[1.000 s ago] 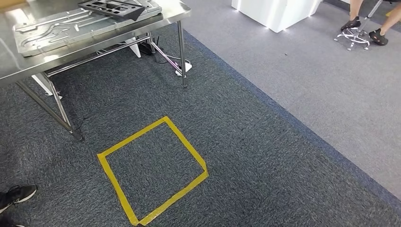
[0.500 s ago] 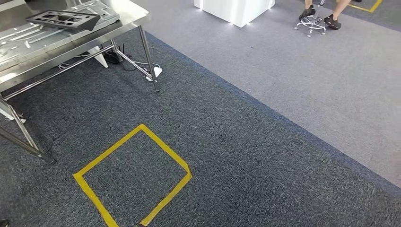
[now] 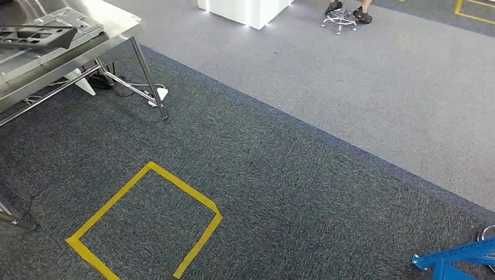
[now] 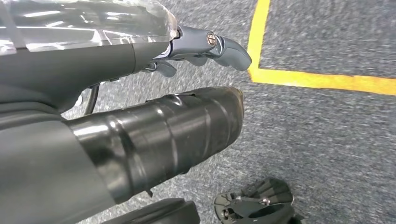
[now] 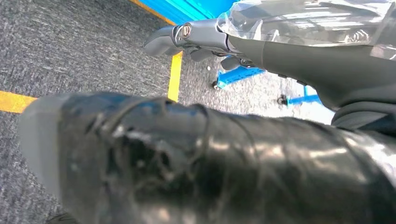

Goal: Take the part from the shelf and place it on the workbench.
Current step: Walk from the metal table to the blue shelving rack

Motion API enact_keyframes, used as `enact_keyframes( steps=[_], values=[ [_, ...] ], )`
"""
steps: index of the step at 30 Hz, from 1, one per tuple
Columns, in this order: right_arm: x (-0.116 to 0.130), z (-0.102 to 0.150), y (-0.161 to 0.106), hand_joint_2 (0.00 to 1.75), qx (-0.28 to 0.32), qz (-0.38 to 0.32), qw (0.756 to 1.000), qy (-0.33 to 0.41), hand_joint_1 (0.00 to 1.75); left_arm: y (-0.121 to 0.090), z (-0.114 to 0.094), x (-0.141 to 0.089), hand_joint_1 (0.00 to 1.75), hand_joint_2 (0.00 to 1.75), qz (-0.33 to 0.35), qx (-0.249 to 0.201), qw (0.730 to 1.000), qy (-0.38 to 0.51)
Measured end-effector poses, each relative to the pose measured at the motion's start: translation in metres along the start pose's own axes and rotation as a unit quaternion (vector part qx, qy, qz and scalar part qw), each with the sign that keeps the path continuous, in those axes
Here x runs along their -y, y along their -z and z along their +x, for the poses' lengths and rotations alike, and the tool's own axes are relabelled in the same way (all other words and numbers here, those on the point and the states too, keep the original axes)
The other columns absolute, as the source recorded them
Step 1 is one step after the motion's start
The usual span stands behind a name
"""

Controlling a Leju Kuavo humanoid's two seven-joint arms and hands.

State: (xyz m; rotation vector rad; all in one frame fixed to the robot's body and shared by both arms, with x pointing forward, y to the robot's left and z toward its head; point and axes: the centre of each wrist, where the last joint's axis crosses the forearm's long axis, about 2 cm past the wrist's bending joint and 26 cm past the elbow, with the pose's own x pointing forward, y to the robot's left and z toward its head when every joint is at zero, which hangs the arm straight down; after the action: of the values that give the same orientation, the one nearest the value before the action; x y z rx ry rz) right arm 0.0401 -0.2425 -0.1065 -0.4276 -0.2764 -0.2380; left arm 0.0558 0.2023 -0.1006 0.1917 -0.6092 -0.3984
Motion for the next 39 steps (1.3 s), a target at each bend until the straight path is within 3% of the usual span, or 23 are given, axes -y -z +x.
enact_keyframes(
  steps=[39],
  values=[
    [-0.0039, 0.0001, -0.0021, 0.0, 0.0, 0.011, 1.0, -0.005, 0.0, 0.0004, 0.0008, -0.0002, 0.0, 0.0, -0.002, 0.004, 1.0, 0.003]
  ],
)
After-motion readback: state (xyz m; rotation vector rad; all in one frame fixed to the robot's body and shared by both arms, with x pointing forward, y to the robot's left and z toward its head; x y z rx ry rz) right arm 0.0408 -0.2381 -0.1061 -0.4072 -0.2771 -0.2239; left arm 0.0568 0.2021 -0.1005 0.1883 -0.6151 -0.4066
